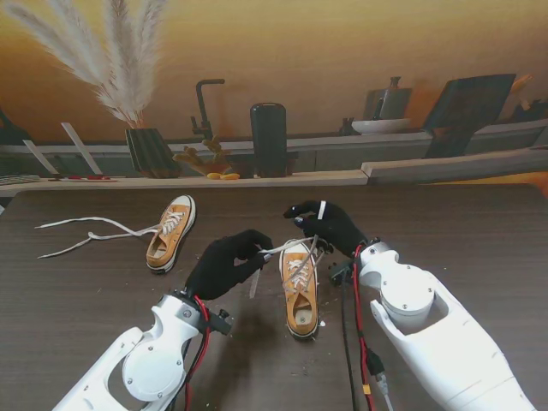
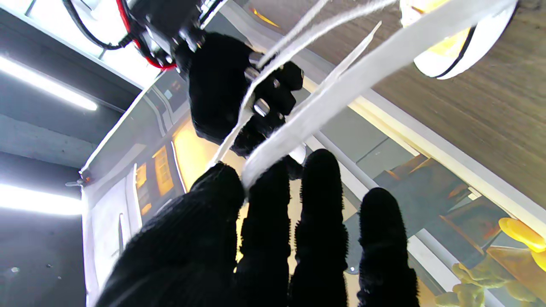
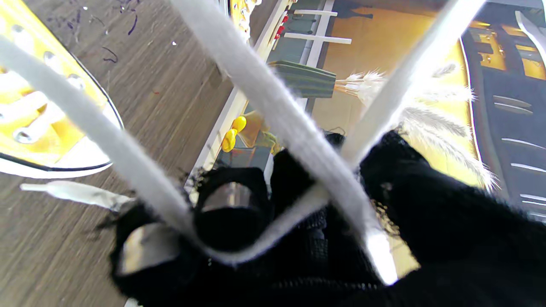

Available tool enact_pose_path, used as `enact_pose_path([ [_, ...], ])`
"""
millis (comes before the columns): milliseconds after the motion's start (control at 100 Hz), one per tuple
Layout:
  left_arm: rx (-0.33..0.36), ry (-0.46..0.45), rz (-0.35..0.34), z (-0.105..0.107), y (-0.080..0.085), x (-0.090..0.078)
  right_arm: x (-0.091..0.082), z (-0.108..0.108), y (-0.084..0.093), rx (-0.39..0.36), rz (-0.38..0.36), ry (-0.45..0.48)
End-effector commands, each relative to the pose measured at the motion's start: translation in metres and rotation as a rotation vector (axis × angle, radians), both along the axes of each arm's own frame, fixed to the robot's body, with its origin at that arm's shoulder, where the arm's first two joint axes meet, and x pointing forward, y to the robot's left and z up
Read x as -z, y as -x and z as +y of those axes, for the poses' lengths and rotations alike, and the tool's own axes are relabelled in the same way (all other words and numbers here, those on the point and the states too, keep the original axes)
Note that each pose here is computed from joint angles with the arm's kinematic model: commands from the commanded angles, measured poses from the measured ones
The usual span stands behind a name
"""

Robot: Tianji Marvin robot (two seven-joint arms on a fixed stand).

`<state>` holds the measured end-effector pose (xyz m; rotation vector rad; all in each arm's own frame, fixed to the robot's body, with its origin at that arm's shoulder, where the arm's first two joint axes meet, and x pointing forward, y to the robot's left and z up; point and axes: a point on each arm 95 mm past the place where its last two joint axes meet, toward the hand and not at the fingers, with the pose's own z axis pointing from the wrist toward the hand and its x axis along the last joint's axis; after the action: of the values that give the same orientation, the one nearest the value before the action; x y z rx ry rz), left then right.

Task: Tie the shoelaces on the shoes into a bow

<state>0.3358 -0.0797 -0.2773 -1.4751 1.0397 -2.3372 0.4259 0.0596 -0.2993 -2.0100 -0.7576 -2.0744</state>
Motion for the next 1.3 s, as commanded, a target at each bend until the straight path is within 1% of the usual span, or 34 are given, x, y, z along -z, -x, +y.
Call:
enact_pose_path([
  [0,0.027,-0.03,0.004,-0.001,0.016,0.006,-0.001,0.004,0.0,-0.009,-0.001,-0.006],
  [180,0.046,-0.025,0.032,-0.003,0.039,0.019,-0.002,0.007,0.001,0.029,0.006,-0.023],
  [300,0.04,-0.048,0.038,-0.005,0.048,0.028,-0.003,0.009,0.001,0.056,0.014,-0.026],
  [560,0.006,-0.042,0.08,-0.014,0.052,0.051,-0.004,0.012,0.001,0.082,0.026,-0.032],
  [700,0.008,-0.043,0.094,-0.02,0.053,0.062,-0.005,0.013,0.001,0.097,0.023,-0.041],
  [870,0.009,-0.042,0.099,-0.027,0.052,0.069,-0.006,0.015,0.001,0.109,0.019,-0.052],
  [920,0.019,-0.043,0.108,-0.028,0.053,0.071,-0.006,0.015,0.001,0.11,0.018,-0.055],
  [1050,0.071,-0.072,0.123,-0.026,0.055,0.072,-0.007,0.017,0.002,0.112,0.016,-0.064],
  [1190,0.125,-0.182,0.131,-0.017,0.059,0.07,-0.01,0.018,0.004,0.108,0.006,-0.071],
  [1290,0.144,-0.212,0.112,-0.012,0.061,0.069,-0.011,0.018,0.006,0.102,0.0,-0.076],
])
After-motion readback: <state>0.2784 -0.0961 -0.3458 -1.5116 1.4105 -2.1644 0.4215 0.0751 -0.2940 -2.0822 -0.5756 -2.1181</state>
